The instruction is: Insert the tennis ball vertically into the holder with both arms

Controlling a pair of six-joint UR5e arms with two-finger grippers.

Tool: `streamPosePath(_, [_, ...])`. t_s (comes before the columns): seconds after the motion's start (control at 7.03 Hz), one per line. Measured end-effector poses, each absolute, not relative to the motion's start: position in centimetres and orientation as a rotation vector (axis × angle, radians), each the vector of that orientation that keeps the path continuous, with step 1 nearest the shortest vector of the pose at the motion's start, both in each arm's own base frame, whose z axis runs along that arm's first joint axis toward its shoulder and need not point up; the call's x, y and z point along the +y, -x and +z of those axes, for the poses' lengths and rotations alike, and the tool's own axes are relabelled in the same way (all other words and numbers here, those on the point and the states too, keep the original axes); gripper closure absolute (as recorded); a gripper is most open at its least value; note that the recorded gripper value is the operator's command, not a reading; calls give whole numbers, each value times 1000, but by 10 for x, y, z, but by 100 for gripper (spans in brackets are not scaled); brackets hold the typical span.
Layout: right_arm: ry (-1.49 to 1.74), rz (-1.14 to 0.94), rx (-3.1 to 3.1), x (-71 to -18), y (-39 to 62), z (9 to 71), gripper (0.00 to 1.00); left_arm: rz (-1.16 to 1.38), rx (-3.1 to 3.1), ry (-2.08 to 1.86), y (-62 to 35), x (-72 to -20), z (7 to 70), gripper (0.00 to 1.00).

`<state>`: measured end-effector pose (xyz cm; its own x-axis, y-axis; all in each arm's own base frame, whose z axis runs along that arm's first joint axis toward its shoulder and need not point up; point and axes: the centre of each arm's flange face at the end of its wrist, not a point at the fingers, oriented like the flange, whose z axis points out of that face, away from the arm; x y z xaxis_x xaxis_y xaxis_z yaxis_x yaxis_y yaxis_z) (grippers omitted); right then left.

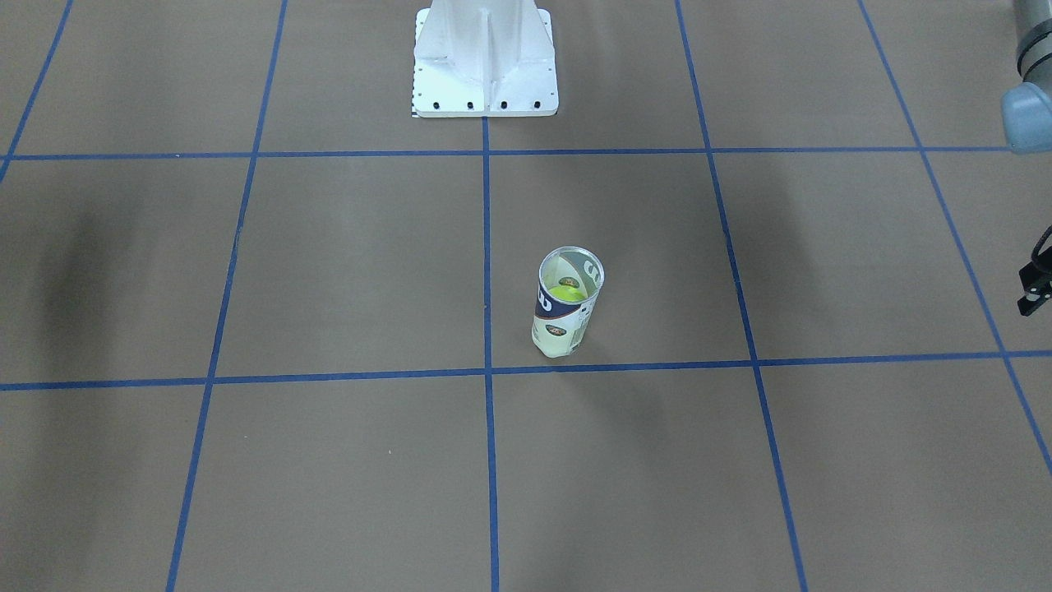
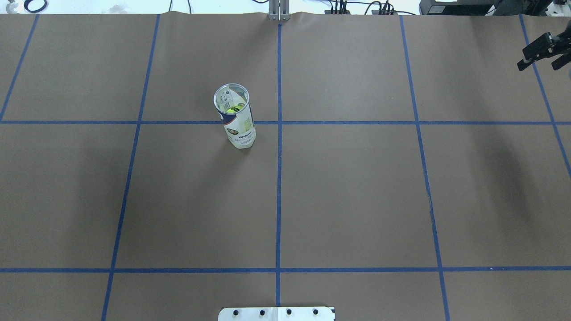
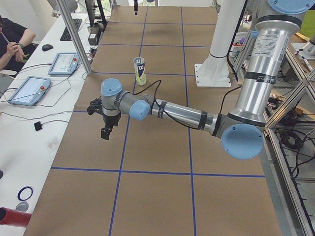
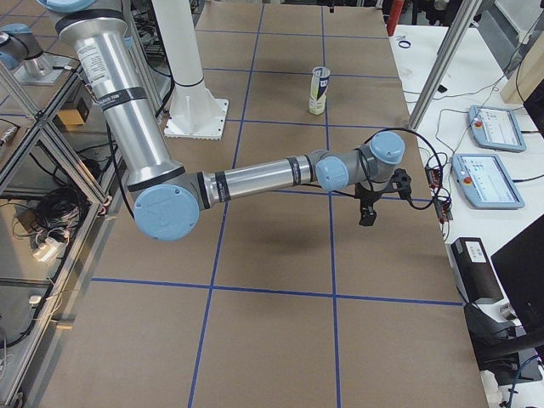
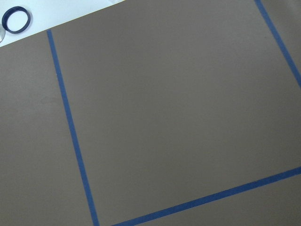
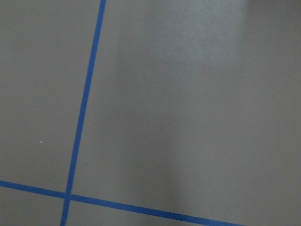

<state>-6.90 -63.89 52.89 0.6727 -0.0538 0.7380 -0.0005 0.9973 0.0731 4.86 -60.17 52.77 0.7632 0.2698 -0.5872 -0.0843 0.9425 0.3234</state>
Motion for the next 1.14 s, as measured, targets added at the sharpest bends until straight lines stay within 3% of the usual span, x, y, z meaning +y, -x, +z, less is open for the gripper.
streamPosePath(1.14, [-89, 39, -785, -571, -11, 623, 0, 219, 780, -159, 13, -599, 591, 0])
